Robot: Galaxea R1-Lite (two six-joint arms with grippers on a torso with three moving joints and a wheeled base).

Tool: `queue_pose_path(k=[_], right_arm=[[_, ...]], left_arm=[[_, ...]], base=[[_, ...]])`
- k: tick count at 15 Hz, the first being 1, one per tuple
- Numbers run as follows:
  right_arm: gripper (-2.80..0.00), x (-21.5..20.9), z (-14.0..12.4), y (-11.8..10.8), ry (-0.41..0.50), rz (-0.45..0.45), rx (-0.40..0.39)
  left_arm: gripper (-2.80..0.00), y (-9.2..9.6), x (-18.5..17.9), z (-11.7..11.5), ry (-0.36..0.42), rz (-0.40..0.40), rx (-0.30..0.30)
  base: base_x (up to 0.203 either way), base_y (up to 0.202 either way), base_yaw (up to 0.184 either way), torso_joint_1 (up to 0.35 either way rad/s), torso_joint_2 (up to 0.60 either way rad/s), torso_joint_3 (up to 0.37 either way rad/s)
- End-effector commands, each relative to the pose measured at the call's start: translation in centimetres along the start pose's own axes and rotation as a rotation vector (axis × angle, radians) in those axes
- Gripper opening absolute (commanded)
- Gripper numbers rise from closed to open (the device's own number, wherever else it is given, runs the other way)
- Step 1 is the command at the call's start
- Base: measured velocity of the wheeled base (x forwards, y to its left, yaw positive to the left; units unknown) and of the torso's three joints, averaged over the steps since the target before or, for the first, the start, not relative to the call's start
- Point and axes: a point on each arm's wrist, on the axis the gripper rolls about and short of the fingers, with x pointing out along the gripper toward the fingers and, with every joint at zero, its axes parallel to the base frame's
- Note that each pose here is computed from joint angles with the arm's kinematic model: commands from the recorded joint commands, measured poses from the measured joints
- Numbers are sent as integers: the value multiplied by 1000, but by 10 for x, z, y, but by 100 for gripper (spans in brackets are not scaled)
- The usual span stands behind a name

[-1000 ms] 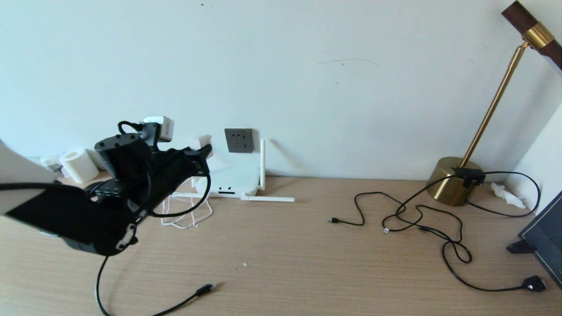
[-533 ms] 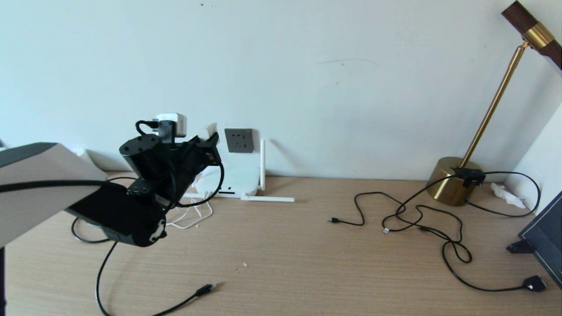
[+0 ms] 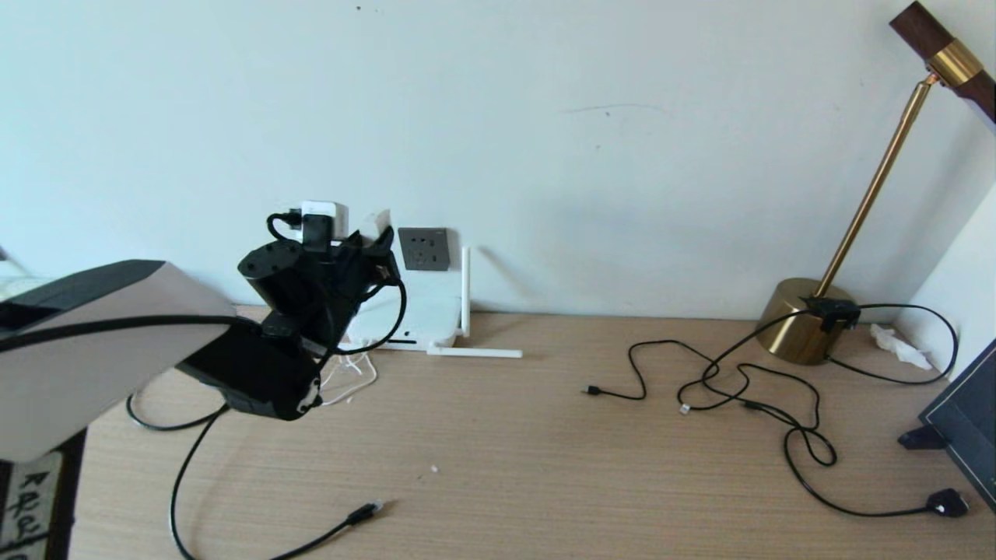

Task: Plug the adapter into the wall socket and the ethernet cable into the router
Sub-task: Align plug and socket

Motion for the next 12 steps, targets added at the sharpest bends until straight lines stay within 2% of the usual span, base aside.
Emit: queue_pose_path(k=[1,7,12], right_arm=[[0,0,0,0,0,0,0],[0,0,0,0,0,0,1],[0,0,0,0,0,0,0]], left_arm=[[-280,-5,1,-25,28,-8,0],[-280,-10,14,-48,18,-2,-3],[-280,-13,28,-68,-2,36,-37]], base=[[0,0,0,0,0,0],[0,0,0,0,0,0],[0,0,0,0,0,0]])
